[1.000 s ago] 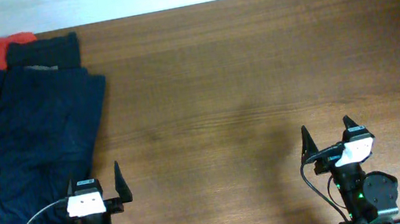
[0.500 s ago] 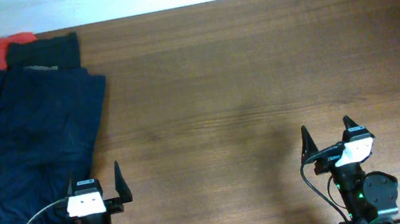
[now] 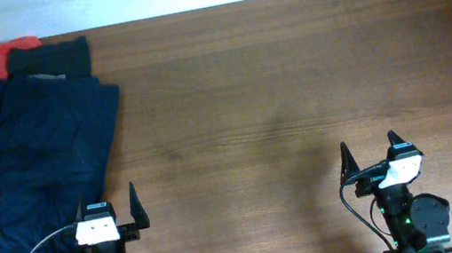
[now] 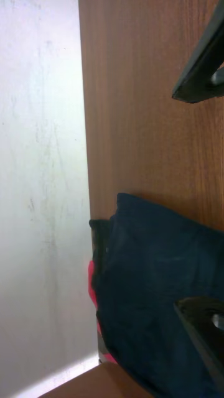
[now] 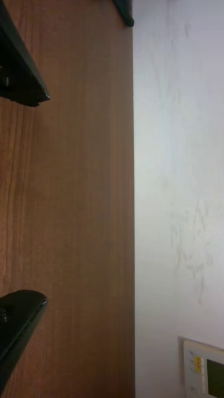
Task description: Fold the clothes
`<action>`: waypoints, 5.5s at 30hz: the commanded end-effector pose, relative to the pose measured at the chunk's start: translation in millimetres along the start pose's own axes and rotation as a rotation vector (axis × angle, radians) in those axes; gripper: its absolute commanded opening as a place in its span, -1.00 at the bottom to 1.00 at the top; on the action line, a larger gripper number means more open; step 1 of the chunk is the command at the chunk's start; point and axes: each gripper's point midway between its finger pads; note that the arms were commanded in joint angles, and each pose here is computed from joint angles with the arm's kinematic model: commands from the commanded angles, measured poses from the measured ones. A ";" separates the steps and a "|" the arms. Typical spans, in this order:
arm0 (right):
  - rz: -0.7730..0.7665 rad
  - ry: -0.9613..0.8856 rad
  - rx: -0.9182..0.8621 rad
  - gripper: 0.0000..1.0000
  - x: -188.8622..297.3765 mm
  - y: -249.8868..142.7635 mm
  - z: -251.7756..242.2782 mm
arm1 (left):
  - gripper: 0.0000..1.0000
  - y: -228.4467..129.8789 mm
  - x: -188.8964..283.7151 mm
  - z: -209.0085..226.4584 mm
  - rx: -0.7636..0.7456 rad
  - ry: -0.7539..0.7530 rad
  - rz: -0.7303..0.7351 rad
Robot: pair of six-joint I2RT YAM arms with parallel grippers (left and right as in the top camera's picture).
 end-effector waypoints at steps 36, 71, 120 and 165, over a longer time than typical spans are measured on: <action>0.001 0.003 0.002 0.97 -0.2 -2.6 0.5 | 0.98 -1.8 0.0 2.1 0.005 0.011 0.000; 0.000 0.003 0.002 0.97 -0.2 -2.5 0.5 | 0.98 -1.8 0.0 2.1 0.005 0.011 0.000; -0.151 0.113 -0.081 0.97 7.8 47.0 16.4 | 0.98 28.9 4.7 -23.5 0.090 -0.133 -0.083; 0.999 0.464 -0.431 0.89 -109.7 -4.6 63.3 | 0.56 -66.7 -125.5 50.6 -0.036 0.142 1.221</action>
Point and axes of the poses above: each gripper's point midway between its finger pads, its own x axis back along the fingers, its own z axis along the line the jaws close on, y = z × x, and after that the axes turned 8 degrees about x, right-handed
